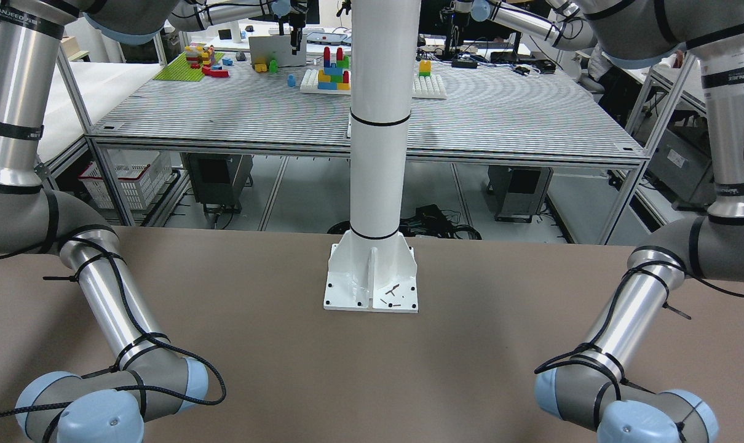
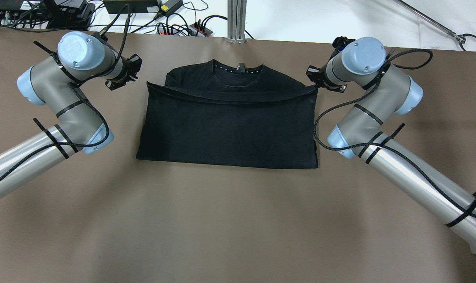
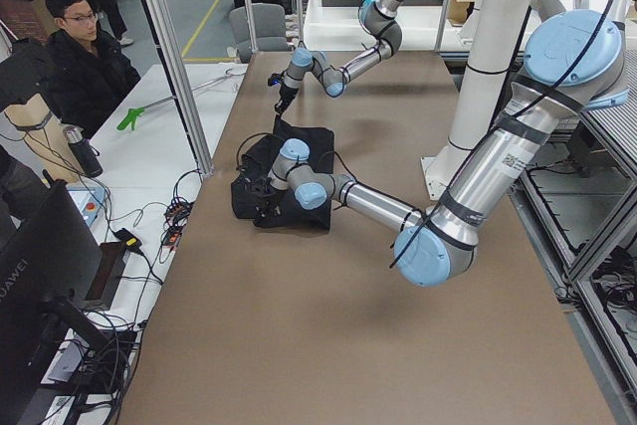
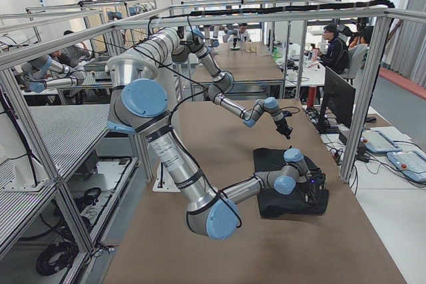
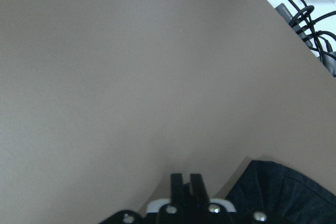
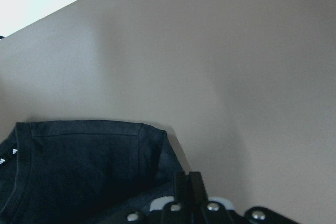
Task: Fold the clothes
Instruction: 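Move the right gripper down to the folded shirt's side edge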
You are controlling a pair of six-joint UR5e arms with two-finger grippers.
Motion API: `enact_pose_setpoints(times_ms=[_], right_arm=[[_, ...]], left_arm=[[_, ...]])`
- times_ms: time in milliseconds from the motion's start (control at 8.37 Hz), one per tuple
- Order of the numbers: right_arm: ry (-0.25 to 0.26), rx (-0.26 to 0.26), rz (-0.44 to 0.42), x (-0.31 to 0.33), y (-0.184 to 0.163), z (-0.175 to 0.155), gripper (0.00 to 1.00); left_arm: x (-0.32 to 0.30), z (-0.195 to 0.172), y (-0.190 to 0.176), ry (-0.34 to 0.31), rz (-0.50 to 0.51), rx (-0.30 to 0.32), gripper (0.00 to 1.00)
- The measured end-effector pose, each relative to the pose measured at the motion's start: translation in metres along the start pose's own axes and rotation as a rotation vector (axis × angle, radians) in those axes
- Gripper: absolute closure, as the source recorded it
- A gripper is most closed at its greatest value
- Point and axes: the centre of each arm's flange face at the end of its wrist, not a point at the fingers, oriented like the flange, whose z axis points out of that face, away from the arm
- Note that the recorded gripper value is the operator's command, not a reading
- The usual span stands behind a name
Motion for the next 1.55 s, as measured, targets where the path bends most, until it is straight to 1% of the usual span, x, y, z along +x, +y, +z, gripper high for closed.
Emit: enact_pose_setpoints(times_ms=[119,358,478,597,717,836,1075,1194,1314,1433,1553], right_arm=[[0.006,0.021,0.015,-0.011,-0.003,0.003,0.78],[0.043,0.097,0.026,-0.025,0.007,0.025,0.79],[0.051,0.123,0.029,-0.029,0.011,0.029,0.79],[0.050,0.130,0.033,-0.030,0.013,0.030,0.75],[0.032,0.107,0.037,-0.030,0.017,0.024,0.61],[0.004,0.059,0.039,-0.022,0.025,0.012,0.60],[-0.053,-0.033,0.031,0.018,0.048,-0.022,0.50],[-0.067,-0.094,0.025,0.048,0.064,-0.037,0.43],[-0.076,-0.157,0.010,0.069,0.088,-0.045,0.42],[-0.078,-0.205,-0.011,0.078,0.116,-0.045,0.42],[-0.076,-0.235,-0.018,0.085,0.136,-0.043,0.42]], left_arm=[[0.000,0.000,-0.003,-0.001,-0.003,0.002,0.77],[0.002,-0.006,-0.006,0.011,-0.007,0.004,0.77],[0.002,-0.009,-0.006,0.016,-0.007,0.004,0.76],[0.002,-0.010,-0.006,0.018,-0.007,0.004,0.73],[0.002,-0.012,-0.006,0.020,-0.008,0.004,0.70],[0.004,-0.016,-0.005,0.027,-0.007,0.003,0.68],[0.007,-0.030,-0.002,0.050,-0.007,-0.001,0.68],[0.003,-0.038,-0.001,0.060,-0.008,-0.003,0.68],[0.000,-0.042,-0.001,0.066,-0.009,-0.003,0.68],[-0.002,-0.044,-0.001,0.068,-0.009,-0.003,0.68],[-0.002,-0.045,-0.001,0.070,-0.009,-0.004,0.68]])
